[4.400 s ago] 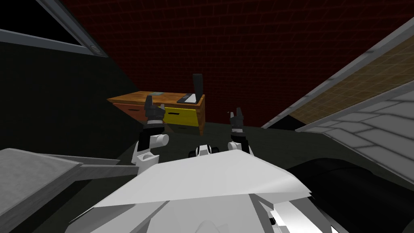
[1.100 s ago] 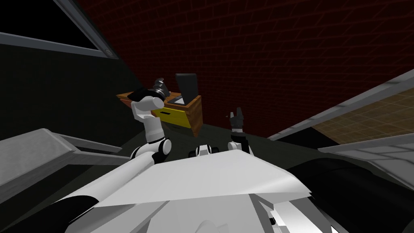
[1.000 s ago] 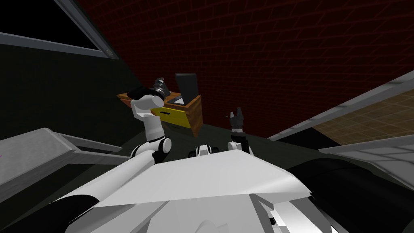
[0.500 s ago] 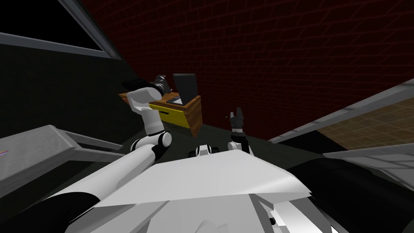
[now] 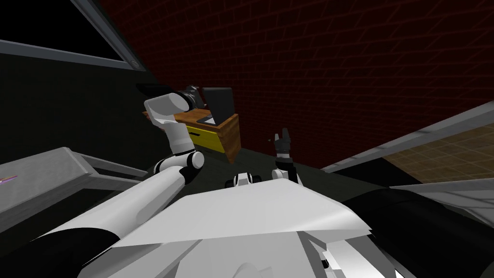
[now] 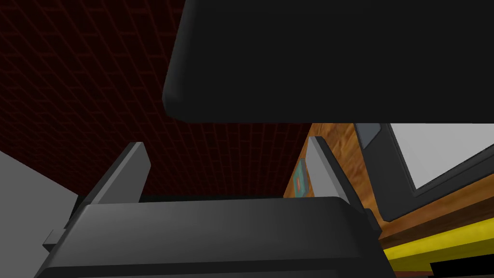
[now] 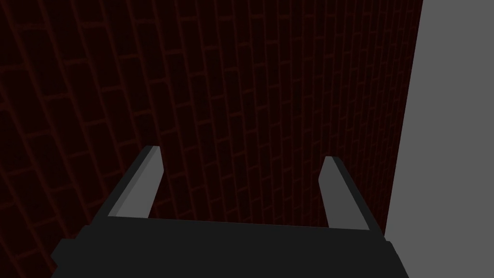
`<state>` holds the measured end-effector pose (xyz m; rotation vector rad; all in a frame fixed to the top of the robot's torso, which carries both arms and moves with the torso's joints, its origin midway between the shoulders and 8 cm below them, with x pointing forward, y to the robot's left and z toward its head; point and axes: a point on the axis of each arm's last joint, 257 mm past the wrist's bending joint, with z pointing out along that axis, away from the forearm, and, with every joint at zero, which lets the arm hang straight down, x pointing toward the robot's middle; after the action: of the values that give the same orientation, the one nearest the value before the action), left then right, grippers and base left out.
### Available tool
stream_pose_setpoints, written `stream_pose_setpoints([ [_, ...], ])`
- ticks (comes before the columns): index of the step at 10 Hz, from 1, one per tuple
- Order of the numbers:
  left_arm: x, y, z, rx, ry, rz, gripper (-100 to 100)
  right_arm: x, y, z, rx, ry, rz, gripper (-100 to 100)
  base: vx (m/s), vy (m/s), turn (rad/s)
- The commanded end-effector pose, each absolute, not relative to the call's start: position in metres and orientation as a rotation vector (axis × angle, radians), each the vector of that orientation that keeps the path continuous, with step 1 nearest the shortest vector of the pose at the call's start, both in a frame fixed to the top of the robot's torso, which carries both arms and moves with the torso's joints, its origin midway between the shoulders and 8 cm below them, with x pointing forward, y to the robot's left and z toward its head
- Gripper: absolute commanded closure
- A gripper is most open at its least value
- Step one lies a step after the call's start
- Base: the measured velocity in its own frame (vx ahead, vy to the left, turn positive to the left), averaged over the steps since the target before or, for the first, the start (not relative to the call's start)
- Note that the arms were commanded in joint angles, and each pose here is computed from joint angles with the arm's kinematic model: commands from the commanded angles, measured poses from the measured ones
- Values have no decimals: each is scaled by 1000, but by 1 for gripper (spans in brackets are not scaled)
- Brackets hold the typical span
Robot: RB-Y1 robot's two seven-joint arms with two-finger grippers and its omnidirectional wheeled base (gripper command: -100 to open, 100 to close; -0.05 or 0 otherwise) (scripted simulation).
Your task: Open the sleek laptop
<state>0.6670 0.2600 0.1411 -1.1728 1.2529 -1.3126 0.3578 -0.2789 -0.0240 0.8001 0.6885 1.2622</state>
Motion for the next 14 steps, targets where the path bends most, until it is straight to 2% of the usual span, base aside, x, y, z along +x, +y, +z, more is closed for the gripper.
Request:
stream_pose_setpoints([
  [1,669,255,153,-1191,1301,-1314,-100,358,-279,-24,800,689,1262,0,9,-89,58],
  [5,670,254,165,-1197,1325,-1313,-100,358,-279,-24,800,689,1262,0,3,-63,30],
  [6,675,295,170,-1221,1269,-1265,-100,358,-279,-24,800,689,1262,0,-78,24,-330],
  [11,681,391,168,-1296,1161,-1142,-100,358,-279,-24,800,689,1262,0,-109,46,-358],
  [13,683,391,162,-1307,1169,-1139,-100,358,-279,-24,800,689,1262,0,-23,6,11],
  [14,678,429,173,-1313,1104,-1101,-100,358,-279,-24,800,689,1262,0,-63,17,-350],
])
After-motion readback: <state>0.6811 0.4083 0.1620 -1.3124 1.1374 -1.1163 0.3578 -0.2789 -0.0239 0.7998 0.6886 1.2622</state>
